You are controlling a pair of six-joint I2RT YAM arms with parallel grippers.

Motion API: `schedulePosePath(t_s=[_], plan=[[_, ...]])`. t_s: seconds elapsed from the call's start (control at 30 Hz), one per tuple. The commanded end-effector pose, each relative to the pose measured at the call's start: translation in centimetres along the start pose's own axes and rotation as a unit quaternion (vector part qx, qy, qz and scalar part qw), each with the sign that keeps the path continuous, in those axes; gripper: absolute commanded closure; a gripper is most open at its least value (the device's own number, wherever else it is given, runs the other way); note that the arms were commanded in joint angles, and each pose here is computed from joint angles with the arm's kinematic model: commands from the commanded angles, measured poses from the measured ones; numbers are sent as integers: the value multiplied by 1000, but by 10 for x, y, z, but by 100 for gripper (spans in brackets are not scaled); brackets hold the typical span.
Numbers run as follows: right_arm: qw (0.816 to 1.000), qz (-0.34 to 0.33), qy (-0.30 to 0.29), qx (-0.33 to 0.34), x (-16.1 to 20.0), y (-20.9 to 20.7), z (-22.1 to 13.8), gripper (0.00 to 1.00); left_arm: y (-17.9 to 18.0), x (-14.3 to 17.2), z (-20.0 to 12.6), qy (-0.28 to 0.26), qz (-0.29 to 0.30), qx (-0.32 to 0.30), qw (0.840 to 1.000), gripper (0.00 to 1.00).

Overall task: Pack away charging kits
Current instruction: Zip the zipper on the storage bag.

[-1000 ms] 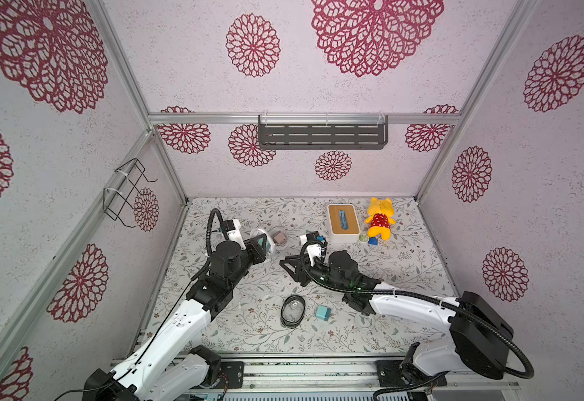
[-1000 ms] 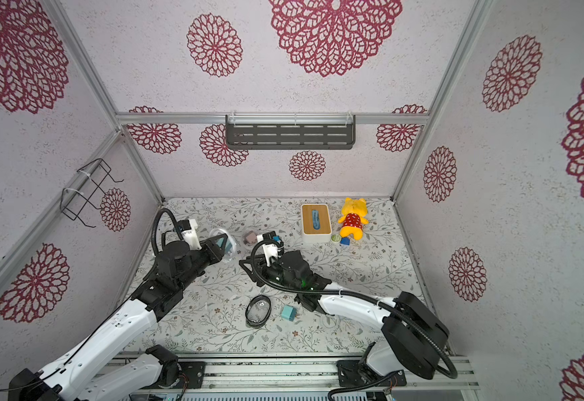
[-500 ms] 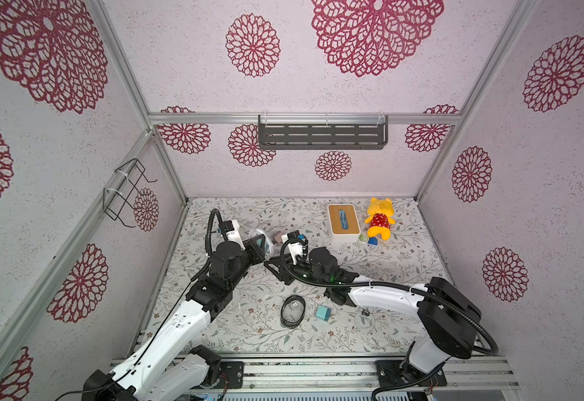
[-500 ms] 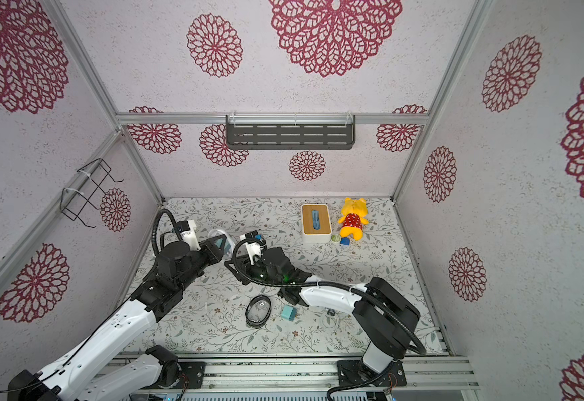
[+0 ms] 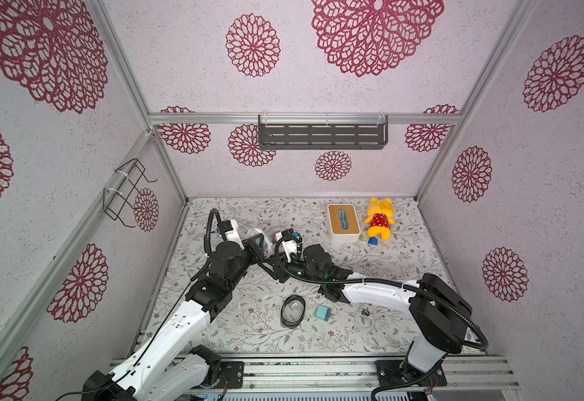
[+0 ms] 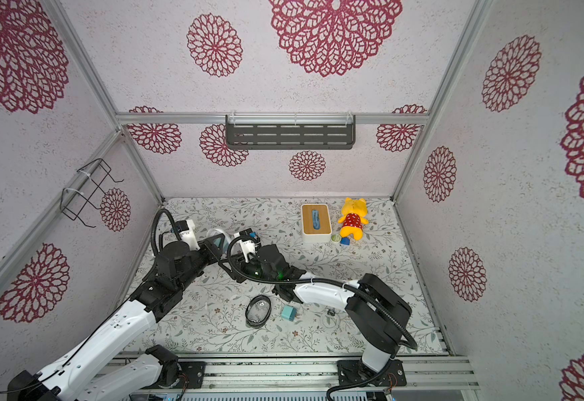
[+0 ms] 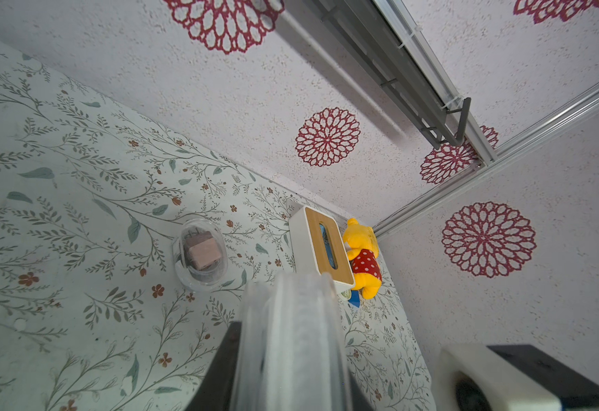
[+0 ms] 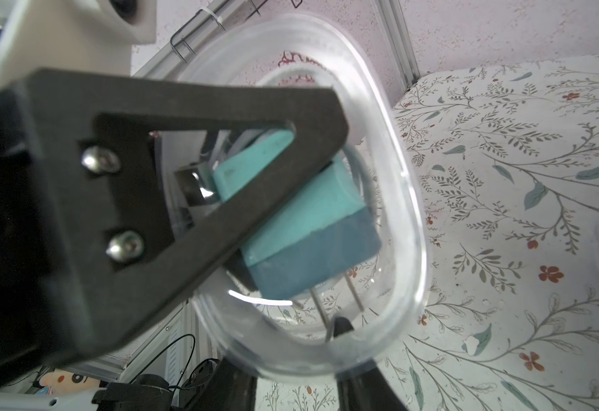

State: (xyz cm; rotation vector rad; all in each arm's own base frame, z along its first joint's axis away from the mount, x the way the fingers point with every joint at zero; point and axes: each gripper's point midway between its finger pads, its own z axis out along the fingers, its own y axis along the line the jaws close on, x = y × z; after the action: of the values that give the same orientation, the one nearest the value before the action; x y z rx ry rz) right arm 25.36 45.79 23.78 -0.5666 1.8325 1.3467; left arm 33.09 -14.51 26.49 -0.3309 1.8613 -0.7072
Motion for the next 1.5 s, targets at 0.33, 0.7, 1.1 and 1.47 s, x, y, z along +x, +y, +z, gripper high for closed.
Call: schedulePosePath(t_s=[0.33, 0.7, 1.1, 1.47], plan=[[999, 3, -22, -43, -21, 27, 0, 66, 1, -10, -3, -23, 4, -11, 1000, 100], [999, 9, -21, -47, -15, 33, -14, 56, 12, -14, -7, -39, 4, -33, 999, 100], [998, 14, -20, -57, -23, 36, 11, 56, 6, -11, -5, -31, 3, -18, 999, 100], [998, 19, -21, -56, -27, 35, 23, 58, 5, -12, -7, -33, 1, -14, 999, 100]])
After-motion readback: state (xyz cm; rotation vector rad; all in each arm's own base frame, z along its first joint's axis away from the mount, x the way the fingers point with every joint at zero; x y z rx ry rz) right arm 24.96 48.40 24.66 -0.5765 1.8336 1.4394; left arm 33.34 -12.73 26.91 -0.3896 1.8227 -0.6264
